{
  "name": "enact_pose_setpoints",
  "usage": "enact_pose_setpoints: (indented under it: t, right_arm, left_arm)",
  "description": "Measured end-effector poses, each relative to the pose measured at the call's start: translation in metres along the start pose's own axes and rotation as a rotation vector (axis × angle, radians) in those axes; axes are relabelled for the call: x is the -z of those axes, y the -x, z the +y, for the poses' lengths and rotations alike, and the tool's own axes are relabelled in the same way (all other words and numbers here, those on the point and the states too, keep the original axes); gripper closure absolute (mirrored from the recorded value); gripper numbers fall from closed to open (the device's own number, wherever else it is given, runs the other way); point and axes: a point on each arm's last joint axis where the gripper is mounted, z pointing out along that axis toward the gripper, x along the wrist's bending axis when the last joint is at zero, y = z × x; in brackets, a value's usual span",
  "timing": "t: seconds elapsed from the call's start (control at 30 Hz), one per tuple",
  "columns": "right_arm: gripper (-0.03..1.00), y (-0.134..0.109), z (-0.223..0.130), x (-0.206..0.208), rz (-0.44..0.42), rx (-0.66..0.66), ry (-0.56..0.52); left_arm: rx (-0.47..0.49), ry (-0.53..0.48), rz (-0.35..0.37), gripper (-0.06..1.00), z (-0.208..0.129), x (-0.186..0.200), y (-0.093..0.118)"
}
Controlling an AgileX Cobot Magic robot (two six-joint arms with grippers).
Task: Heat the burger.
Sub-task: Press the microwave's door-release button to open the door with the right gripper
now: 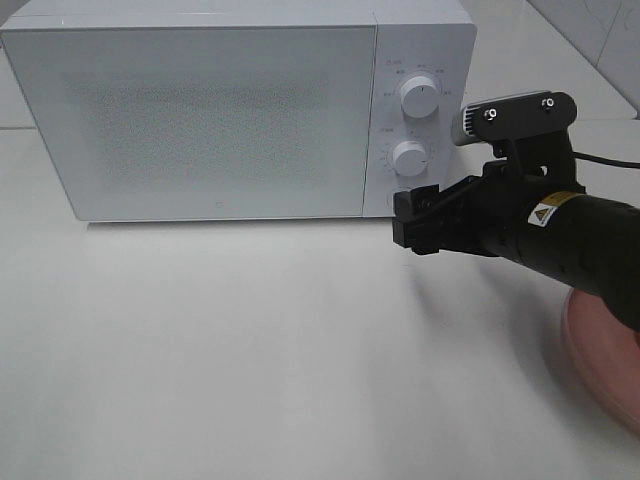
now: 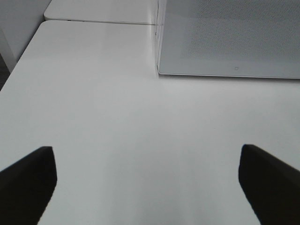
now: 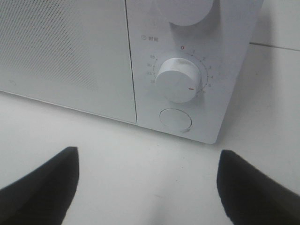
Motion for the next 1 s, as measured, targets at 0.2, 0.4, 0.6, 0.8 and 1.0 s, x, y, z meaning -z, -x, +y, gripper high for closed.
enact_pose_setpoints:
  t: [0.2, 0.4, 0.6, 0.8, 1.0]
  right_arm:
    - [0.21, -0.005, -0.005, -0.003, -0.054, 0.009, 0.012]
    - [0.21, -0.011, -0.015, -0.005, -0.121, -0.036, -0.006]
    - [0.21, -0.014, -0.018, -0.006, -0.146, -0.05, 0.006]
    - [0.32, -0.01, -0.019, -0.006, -0.186, -0.224, 0.012]
    - [0.49, -0.01, -0.019, -0.005, -0.186, -0.455, 0.033]
  left_arm:
    - [0.0, 0.0, 0.0, -0.03, 0.0, 0.0, 0.0]
    - [0.0, 0.0, 0.0, -0.03, 0.0, 0.0, 0.0]
    - [0.0, 0.0, 0.0, -0.03, 0.0, 0.0, 0.0]
    - [0.0, 0.0, 0.0, -0.03, 0.0, 0.0, 0.0]
    - [0.0, 0.0, 0.0, -0.03, 0.0, 0.0, 0.0]
